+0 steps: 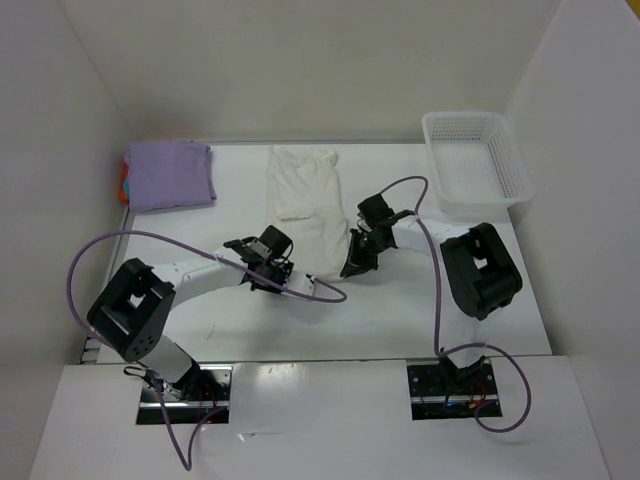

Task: Fold and stack the t-shirts
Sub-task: Grab one side of the 2/3 rectangular tshirt with both arms, then fold the long partially folded tshirt into a neat square

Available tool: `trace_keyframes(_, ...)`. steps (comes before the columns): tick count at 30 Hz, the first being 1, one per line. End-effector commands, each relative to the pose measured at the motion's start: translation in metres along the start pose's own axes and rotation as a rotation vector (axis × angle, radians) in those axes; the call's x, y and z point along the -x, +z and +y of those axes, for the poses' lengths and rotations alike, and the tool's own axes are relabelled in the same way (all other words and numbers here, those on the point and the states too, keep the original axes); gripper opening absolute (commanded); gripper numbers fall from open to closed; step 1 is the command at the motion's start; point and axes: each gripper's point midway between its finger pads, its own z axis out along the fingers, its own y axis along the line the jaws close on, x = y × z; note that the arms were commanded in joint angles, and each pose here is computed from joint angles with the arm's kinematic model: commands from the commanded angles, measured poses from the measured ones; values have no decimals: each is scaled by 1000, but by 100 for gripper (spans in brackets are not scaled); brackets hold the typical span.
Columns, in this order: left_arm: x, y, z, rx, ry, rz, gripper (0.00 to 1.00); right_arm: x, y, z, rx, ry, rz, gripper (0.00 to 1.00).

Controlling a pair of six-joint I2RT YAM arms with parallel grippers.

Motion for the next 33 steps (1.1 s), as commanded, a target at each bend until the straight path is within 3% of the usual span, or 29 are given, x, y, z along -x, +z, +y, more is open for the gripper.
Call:
trace_keyframes(1,9,-22,-48,-148,-54,-15,0,-29,-30,-1,14,-53,41,0)
trace_keyframes(11,22,-81,-117,-313,-46,24,0,-149,-73,12,40,-164,233,0)
trace_keyframes(19,45,-147,-129,-345,-66,-35,0,-223,-129,46,156,-141,275,0)
trace_keyframes(23,71,-174,-115,-333,-125,-130,0,-239,-150,58,216,-100,280,0)
trace_keyframes(28,97,-201,-55,-201,-163,-214,0,-230,-168,69,238,-90,215,0)
trace_keyframes(33,105,-196,7,-98,-239,-247,0,-197,-172,63,250,-25,162,0)
